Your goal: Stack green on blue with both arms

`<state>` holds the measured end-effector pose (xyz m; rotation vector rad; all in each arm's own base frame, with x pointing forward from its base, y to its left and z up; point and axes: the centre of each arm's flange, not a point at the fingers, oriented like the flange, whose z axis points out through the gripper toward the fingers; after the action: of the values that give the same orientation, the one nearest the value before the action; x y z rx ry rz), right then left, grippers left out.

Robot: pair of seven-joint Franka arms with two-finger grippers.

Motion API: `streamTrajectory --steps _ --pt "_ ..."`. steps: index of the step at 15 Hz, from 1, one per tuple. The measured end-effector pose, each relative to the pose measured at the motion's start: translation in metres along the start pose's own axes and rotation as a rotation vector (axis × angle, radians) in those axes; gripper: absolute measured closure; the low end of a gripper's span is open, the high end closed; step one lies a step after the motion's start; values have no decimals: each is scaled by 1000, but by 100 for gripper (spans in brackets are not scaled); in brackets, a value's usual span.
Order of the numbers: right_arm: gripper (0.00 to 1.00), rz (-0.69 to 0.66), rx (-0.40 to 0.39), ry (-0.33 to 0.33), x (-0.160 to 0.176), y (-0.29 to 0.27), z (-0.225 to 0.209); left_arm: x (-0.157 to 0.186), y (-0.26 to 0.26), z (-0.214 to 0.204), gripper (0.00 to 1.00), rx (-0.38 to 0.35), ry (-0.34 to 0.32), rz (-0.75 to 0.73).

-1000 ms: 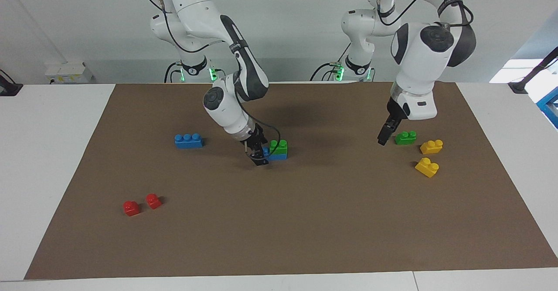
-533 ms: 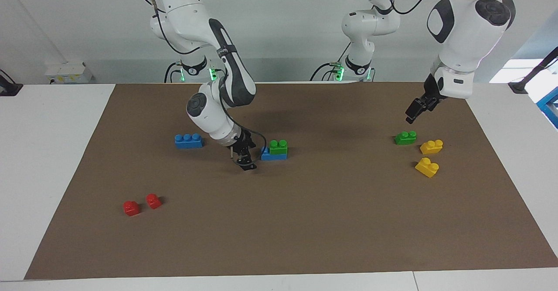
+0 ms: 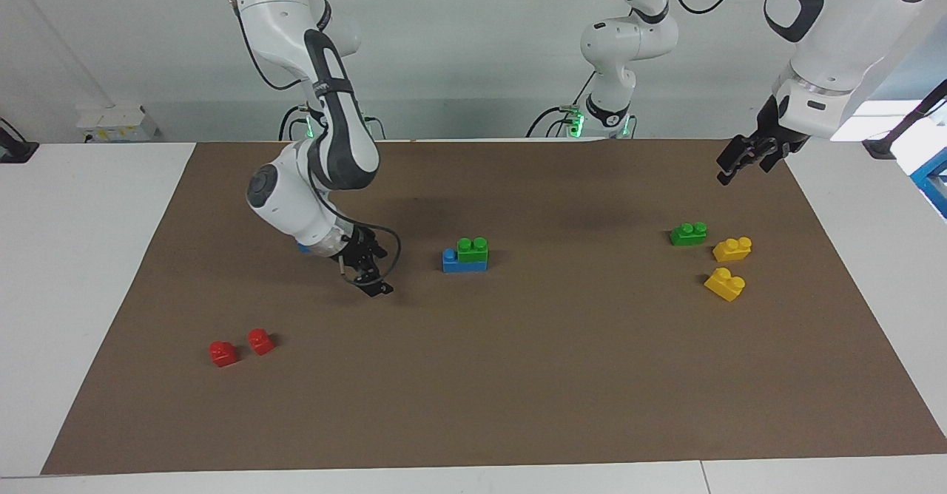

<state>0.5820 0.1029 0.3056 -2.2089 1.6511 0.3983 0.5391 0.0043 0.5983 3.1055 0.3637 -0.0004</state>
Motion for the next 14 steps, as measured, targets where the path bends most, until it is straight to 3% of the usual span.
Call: streamTrajectory --steps 5,9,14 --pt "0 -214 -25 99 11 2 -51 -9 6 -28 0 4 -18 25" --pt "0 -362 -18 104 19 10 -93 -8 19 -25 0 -3 -18 108" --pt "0 -515 -97 223 5 12 -152 4 15 -16 0 -6 -4 201"
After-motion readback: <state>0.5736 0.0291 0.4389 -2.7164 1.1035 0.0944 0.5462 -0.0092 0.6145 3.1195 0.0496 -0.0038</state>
